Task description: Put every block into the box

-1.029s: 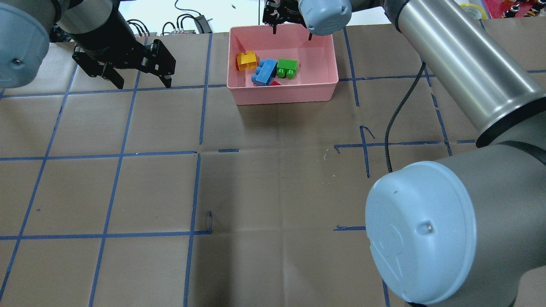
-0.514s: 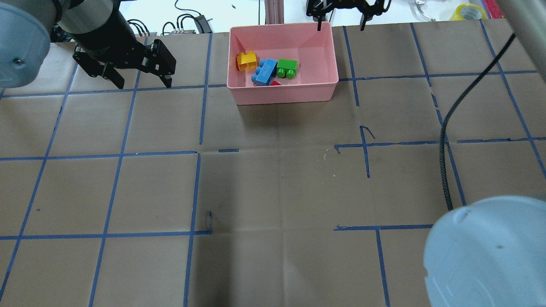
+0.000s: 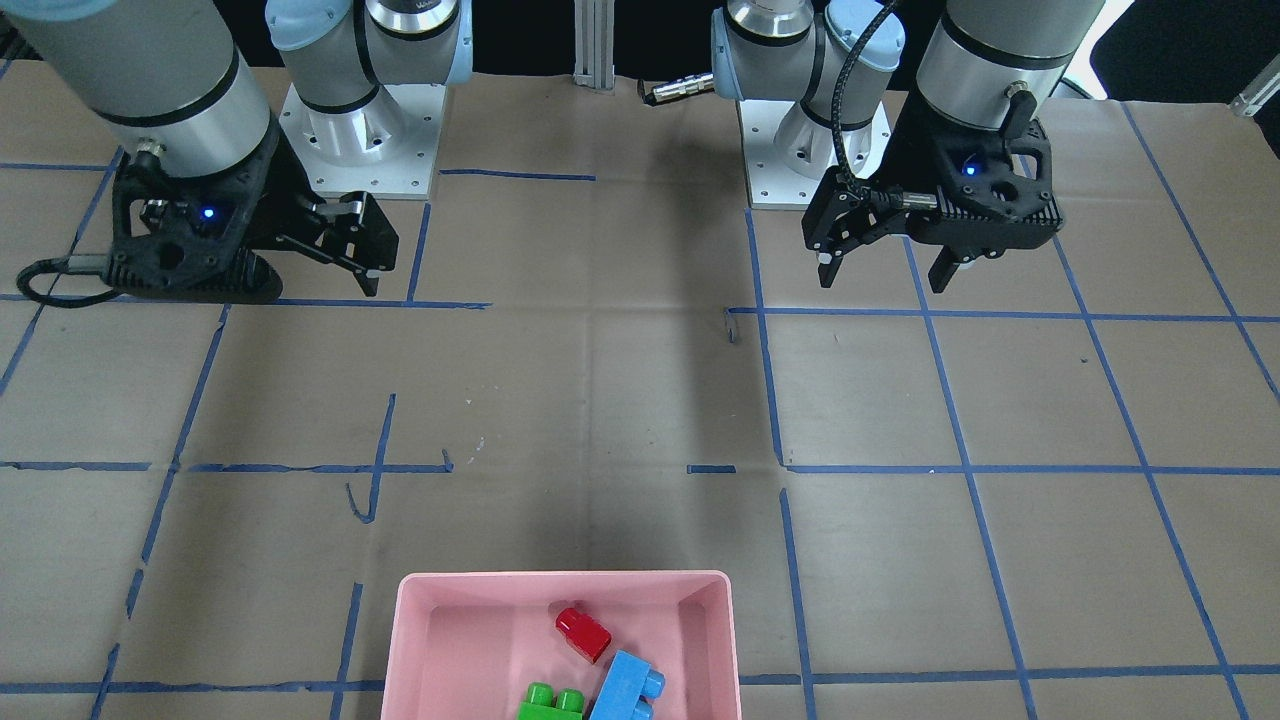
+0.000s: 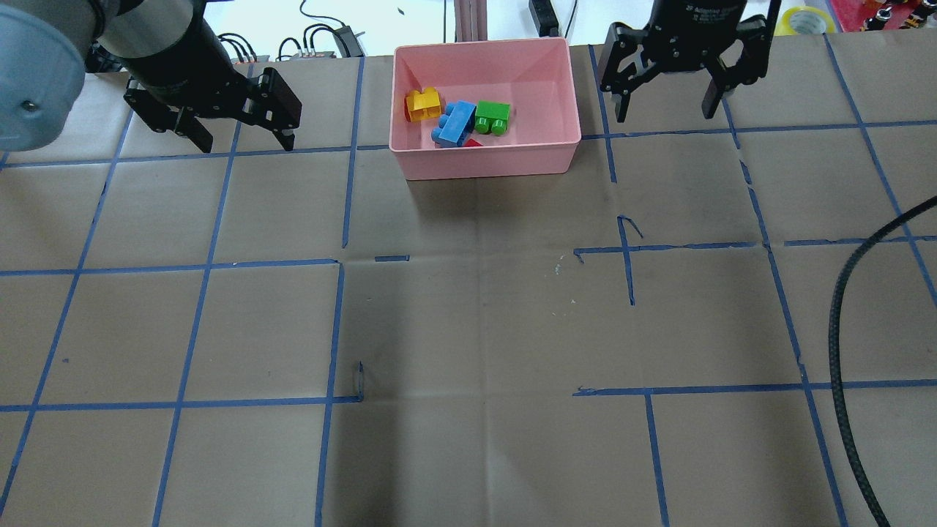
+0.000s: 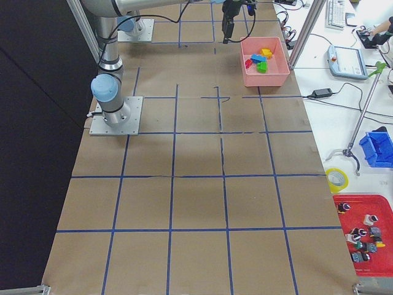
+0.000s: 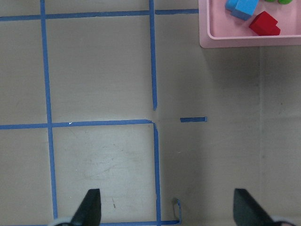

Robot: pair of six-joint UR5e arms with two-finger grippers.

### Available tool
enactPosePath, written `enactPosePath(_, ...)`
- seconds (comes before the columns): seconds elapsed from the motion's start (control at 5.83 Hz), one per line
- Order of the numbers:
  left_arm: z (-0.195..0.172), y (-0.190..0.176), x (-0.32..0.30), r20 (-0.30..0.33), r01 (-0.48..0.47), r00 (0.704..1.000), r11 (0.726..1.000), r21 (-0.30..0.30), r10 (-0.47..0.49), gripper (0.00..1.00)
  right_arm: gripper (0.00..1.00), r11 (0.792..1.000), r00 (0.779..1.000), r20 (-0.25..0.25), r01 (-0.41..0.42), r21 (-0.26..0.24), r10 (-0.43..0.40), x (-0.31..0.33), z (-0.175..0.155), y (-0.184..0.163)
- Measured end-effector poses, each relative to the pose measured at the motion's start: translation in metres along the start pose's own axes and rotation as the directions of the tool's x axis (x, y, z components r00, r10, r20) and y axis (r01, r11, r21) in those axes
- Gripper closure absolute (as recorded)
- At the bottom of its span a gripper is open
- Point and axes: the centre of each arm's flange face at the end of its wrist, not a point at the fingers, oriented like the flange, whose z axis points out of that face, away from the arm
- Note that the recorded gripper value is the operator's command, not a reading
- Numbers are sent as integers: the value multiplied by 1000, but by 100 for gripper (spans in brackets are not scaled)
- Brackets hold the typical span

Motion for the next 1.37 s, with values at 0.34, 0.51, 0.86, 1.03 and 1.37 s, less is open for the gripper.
enactPosePath(0.34, 0, 0, 0, 0, 0, 1000, 1000, 0, 0, 1, 0, 998, 1000, -3, 4, 56, -4, 5, 32, 58)
enactPosePath(0.51, 1, -1, 0, -1, 1, 1000, 1000, -1, -1, 1, 0, 999, 1000, -6, 4, 47, -4, 7, 45, 70)
enactPosePath(0.86, 1, -1, 0, 0, 4, 1000, 1000, 1, -4, 1, 0, 999, 1000, -3, -9, 46, 9, 10, 47, 75)
enactPosePath(1.03, 1, -1, 0, 0, 5, 1000, 1000, 2, -5, 1, 0, 999, 1000, 3, -13, 48, 13, 9, 45, 75)
enactPosePath(1.37, 1, -3, 0, 1, 5, 1000, 1000, 4, -5, 1, 0, 999, 1000, 6, -7, 47, 7, 9, 45, 76)
